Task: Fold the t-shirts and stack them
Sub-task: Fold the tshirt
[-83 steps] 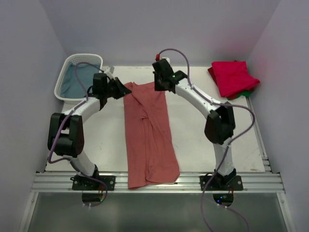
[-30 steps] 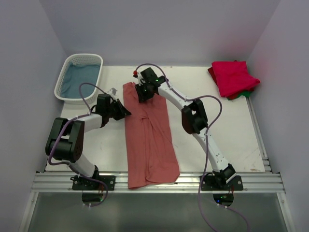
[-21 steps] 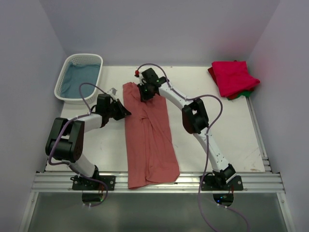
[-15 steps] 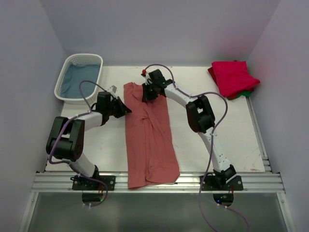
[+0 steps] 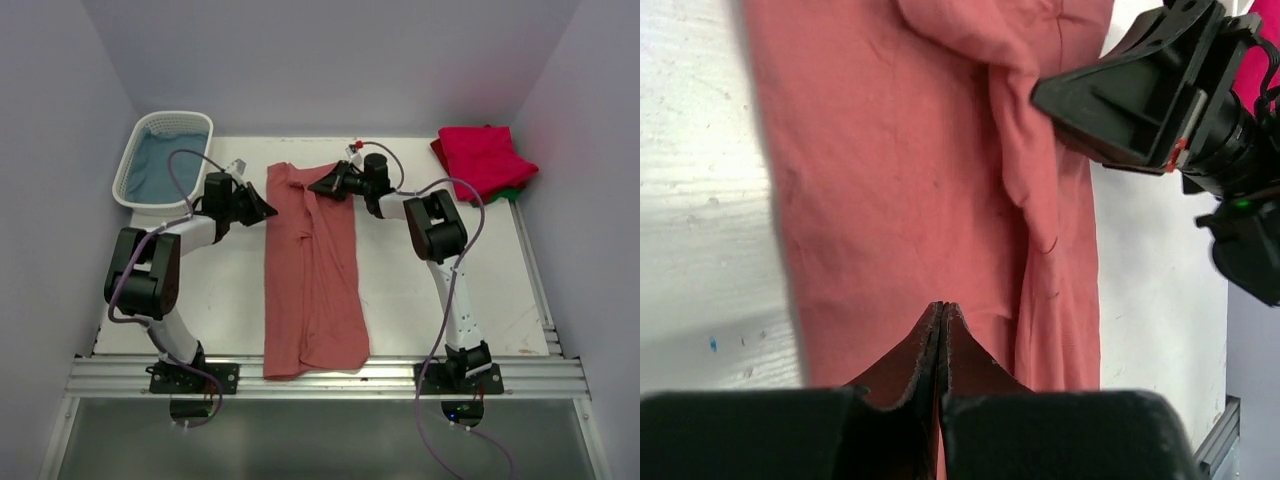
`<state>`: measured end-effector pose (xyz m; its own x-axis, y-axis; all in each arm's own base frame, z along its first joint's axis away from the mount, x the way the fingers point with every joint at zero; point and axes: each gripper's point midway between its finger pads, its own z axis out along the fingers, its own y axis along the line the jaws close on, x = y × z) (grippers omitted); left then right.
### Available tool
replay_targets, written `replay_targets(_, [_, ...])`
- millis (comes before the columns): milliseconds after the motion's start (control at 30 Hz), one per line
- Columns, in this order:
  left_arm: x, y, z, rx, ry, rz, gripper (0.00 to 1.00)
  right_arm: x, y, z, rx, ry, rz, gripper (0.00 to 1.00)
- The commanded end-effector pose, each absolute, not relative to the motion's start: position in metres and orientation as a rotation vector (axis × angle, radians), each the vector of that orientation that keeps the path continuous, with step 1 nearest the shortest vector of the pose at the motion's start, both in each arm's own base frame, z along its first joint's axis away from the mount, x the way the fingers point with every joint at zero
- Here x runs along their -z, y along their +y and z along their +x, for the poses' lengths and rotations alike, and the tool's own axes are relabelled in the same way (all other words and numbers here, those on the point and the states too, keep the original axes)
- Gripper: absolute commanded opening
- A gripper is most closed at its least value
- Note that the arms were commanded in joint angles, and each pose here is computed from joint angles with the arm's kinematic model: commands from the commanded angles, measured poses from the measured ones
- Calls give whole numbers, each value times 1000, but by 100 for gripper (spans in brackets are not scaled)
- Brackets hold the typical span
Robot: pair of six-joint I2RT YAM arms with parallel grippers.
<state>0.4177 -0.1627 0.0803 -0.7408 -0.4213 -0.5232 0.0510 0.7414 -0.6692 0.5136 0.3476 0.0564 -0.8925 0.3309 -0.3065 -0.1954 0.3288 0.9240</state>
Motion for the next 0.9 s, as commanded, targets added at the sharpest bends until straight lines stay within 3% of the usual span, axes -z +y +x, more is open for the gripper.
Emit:
replay_targets(0, [-104,-175,440,958,2159,-204,1,-126,346,509,-2007,1762,63,0])
replay_targets(133, [-112,-196,445,1131,2104,-178,1,-139,333,506,-2222,1611,139,0])
replay_targets(333, [-103,-216,462,1347,2027,-228,3,-132,329,502,-2197,1639,139,0])
replay_targets(367, [-95,-217,466,1378,2035,-286,5,-132,329,501,-2199,1642,131,0])
replay_targets(467, [-88,-223,474,1449,2003,-340,36,-132,327,500,-2202,1644,136,0])
replay_targets(567, [-91,-230,479,1519,1948,-365,51,-127,326,499,-2200,1657,139,0])
replay_targets(700, [-103,-237,481,1652,1814,-390,60,-123,324,498,-2201,1665,146,0])
replay_targets(867, [-104,-244,481,1812,1697,-503,60,-119,324,498,-2201,1676,146,0])
